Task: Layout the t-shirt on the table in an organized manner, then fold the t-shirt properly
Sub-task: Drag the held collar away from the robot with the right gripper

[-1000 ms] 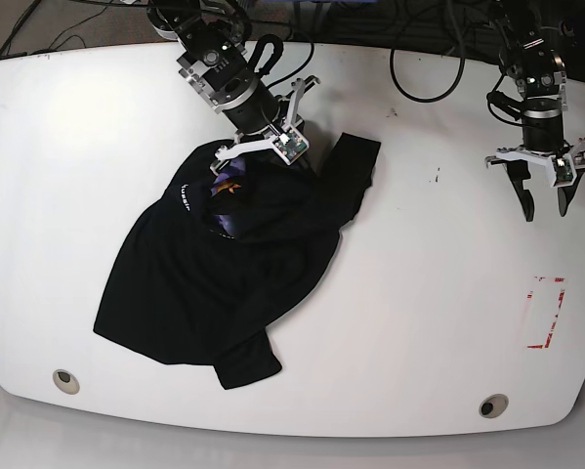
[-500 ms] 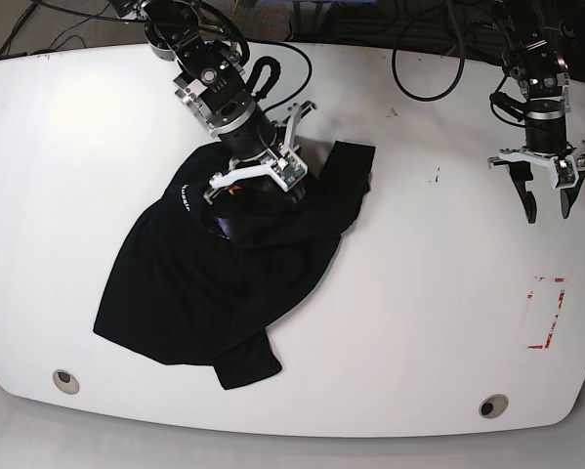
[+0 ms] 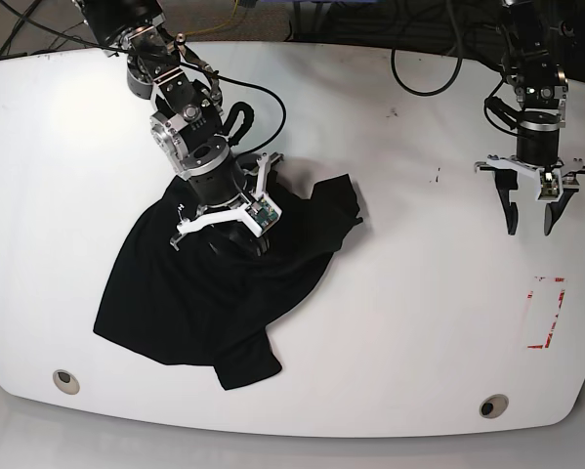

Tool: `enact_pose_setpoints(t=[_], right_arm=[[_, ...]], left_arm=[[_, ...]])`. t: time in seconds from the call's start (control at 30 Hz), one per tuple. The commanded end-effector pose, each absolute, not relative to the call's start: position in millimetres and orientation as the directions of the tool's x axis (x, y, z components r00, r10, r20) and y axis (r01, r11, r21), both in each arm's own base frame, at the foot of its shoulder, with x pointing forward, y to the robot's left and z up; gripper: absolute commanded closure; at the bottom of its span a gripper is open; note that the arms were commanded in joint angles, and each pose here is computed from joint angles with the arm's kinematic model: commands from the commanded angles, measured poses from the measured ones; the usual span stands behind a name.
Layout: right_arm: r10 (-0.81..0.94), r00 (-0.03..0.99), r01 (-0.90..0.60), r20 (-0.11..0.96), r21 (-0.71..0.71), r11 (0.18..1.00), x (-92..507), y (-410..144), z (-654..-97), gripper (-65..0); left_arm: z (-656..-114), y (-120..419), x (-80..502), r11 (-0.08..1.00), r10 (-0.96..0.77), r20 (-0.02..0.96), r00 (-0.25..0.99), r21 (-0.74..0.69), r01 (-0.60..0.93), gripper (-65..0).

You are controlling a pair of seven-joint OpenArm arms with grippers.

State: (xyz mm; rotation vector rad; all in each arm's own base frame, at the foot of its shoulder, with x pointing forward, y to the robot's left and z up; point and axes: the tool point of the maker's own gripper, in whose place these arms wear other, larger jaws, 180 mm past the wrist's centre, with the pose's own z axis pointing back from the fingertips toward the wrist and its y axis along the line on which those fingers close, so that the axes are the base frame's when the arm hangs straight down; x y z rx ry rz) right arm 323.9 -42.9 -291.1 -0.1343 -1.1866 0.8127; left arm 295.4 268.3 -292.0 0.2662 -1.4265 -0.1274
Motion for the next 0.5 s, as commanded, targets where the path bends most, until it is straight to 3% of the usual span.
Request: enact_pose_setpoints(t=[0.0,0.2,0.47], right_arm=[[0.606,0.086,-0.45,0.791,-0.511,0.732,337,-50,-269,0.0],[0.522,0.127,-0.406,0.843,-0.436,0.803,349,-74,-256,0.0],[0.413,0.08,-0.318,0.907,-0.37,0.873,375,-103,-217,0.0]], left_arm=[[-275,261,302,0.964,-0.254,0.964,0.077,0.258,-0.062,-33.1],[-271,257,308,0.965,-0.252,0.966,0.063,0.255,-0.055,-33.1],[-265,256,314,0.966,-0.249,0.967,0.044,0.252,-0.059,-33.1]])
